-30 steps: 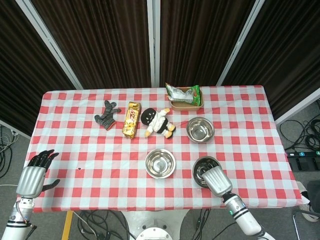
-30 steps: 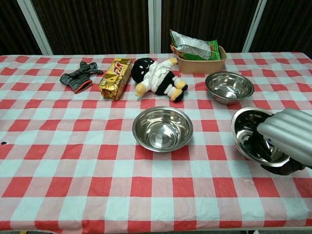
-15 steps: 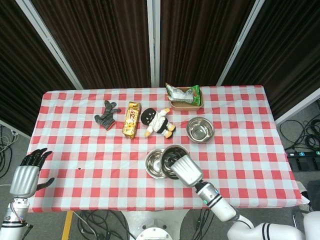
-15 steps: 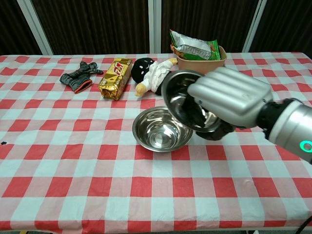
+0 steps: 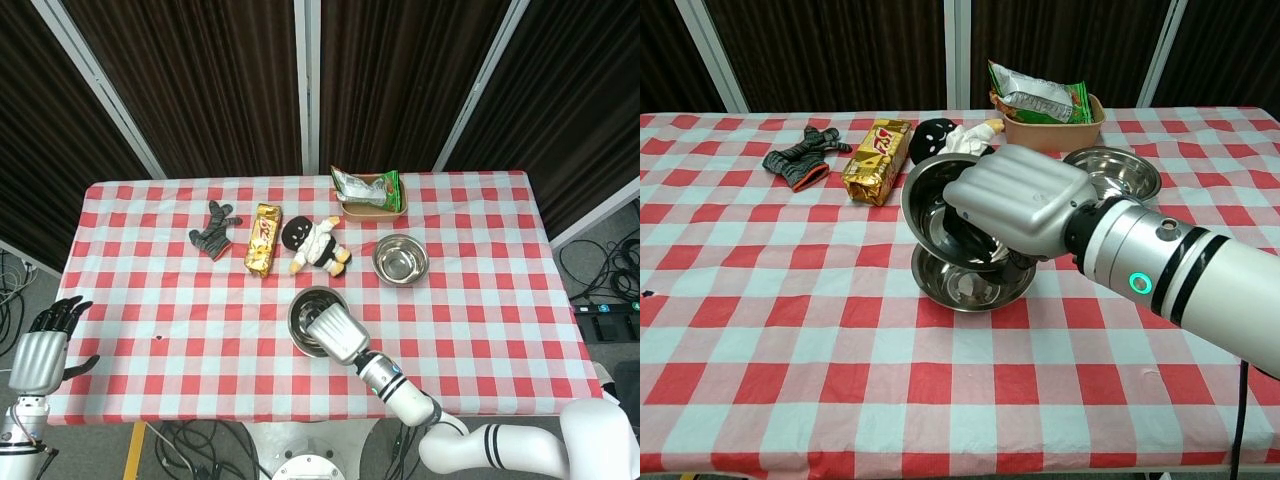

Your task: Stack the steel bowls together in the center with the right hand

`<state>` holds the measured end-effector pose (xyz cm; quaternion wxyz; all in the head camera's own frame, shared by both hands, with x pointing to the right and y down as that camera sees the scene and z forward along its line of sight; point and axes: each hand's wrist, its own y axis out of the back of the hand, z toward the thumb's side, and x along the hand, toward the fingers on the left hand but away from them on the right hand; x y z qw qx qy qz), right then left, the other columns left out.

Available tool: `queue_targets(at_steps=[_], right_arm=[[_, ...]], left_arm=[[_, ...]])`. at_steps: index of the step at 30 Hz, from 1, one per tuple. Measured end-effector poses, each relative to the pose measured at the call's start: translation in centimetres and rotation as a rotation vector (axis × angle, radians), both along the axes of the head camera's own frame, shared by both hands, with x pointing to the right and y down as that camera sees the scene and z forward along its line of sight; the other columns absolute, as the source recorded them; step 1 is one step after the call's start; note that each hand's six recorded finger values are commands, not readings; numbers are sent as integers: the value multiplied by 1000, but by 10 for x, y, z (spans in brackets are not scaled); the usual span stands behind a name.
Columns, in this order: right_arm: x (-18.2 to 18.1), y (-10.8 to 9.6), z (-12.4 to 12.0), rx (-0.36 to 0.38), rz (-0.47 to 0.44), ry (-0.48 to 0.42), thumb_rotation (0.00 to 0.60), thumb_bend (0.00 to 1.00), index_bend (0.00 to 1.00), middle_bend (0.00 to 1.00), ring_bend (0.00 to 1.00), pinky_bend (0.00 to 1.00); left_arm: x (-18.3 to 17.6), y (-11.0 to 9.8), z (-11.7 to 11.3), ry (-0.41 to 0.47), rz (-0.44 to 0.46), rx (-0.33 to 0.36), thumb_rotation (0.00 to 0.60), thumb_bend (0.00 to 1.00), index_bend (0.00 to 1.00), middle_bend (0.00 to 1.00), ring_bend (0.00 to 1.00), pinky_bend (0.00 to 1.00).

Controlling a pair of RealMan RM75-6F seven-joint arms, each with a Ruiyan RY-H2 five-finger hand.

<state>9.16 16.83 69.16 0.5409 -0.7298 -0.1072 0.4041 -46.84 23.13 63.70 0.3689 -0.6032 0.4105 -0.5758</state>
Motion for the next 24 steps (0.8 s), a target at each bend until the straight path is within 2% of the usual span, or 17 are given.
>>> queue_targets(at_steps=[3,6,10,14,20,24], right_arm=[[1,1,3,-11,-3,12,600,79,678,570,506,445],[3,1,6,-26,-7,26,600,3,607,519,480,439],[6,0,8,-39,-9,41,600,0,532,467,435,421],[8,-3,-1,-29,4,25,600,0,525,463,432,419],[31,-26,-32,48,73,-5,600,0,524,467,432,419],[64,-49,-47,102,139,16,600,0,523,468,420,414]], left_arm=[[-1,0,1,5,-3,-3,600,137,226,245,152,223],[-1,0,2,7,-2,-5,600,137,227,245,152,223],[-1,-1,2,8,-3,-1,600,136,226,245,152,223],[0,-1,1,10,-1,1,600,136,227,245,152,223],[4,-4,0,21,7,5,600,136,226,245,151,223],[7,-5,1,28,12,4,600,136,227,245,151,223]])
